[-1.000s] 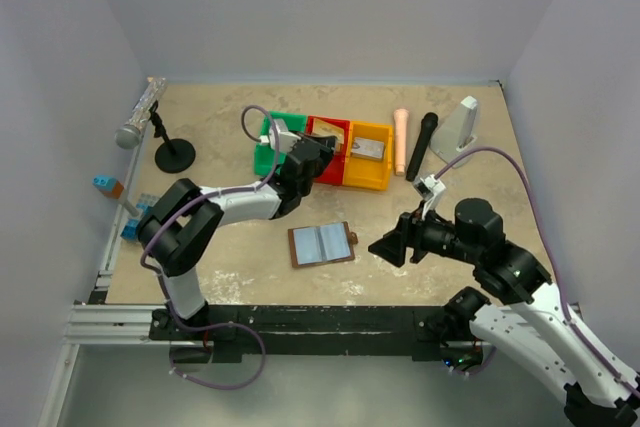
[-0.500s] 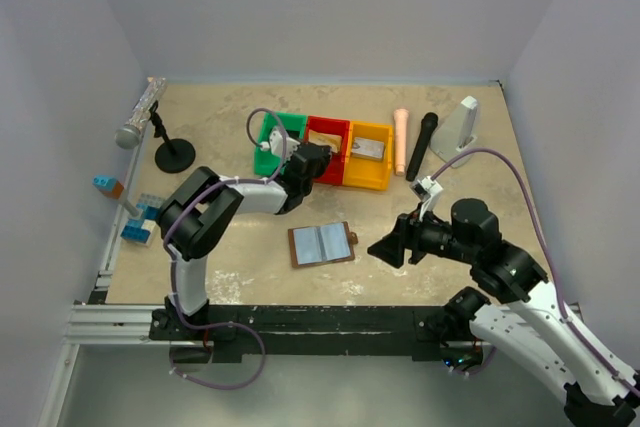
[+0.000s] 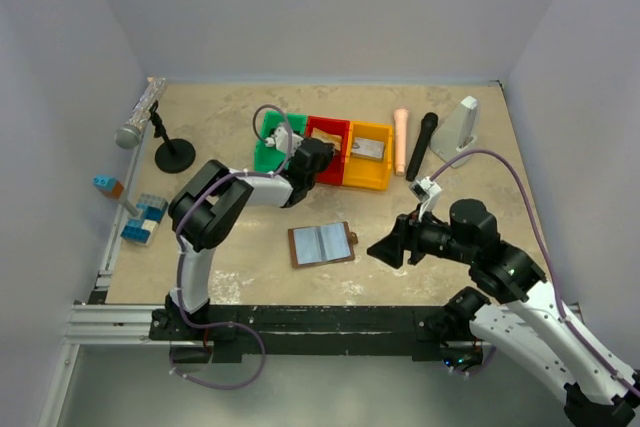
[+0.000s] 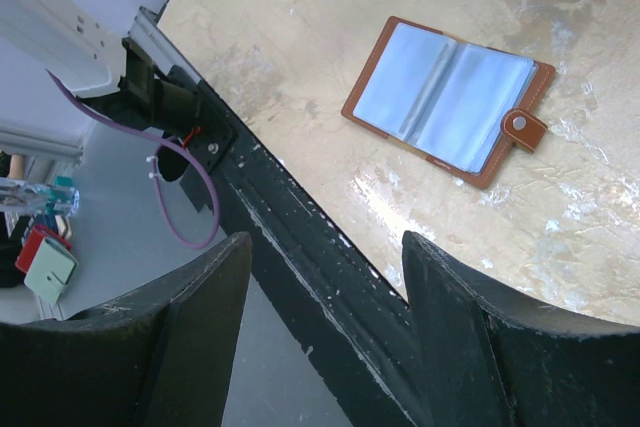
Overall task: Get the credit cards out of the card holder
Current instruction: Place the credit card in the storage box.
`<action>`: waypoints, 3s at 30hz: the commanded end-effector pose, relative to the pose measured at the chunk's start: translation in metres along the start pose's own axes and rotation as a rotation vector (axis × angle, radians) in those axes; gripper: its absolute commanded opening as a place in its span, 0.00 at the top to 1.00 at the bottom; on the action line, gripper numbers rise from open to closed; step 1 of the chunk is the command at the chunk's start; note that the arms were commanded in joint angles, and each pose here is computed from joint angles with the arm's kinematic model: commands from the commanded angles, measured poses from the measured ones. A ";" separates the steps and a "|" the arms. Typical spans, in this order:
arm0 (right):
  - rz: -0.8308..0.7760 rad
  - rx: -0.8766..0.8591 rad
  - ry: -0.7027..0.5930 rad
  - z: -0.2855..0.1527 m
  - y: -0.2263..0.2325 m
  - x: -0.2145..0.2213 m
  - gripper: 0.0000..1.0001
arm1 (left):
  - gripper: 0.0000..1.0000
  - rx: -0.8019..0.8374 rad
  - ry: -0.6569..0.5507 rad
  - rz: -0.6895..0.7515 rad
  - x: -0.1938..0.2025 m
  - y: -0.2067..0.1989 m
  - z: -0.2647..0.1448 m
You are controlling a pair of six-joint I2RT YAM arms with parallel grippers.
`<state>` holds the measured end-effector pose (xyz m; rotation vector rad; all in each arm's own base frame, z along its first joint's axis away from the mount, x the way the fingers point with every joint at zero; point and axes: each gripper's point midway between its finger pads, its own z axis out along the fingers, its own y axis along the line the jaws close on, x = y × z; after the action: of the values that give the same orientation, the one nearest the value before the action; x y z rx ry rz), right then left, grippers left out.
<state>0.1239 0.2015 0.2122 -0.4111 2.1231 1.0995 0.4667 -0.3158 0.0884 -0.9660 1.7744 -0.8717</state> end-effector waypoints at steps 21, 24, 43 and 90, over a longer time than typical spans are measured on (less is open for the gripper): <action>-0.007 0.002 -0.004 0.009 -0.003 -0.004 0.34 | 0.86 0.018 0.064 0.024 0.007 0.001 0.025; -0.009 0.001 -0.003 0.009 -0.003 -0.005 0.33 | 0.82 0.017 0.069 0.022 0.006 0.002 0.025; -0.008 0.002 -0.008 0.008 -0.002 -0.006 0.33 | 0.70 -0.031 0.105 0.015 -0.002 0.017 0.013; 0.001 0.026 0.016 0.020 -0.006 -0.012 0.33 | 1.00 -0.373 0.366 0.495 0.017 0.042 0.004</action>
<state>0.1355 0.2100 0.1866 -0.4053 2.2387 1.0633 0.4511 -0.3110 0.0517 -0.4897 2.3335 -0.4017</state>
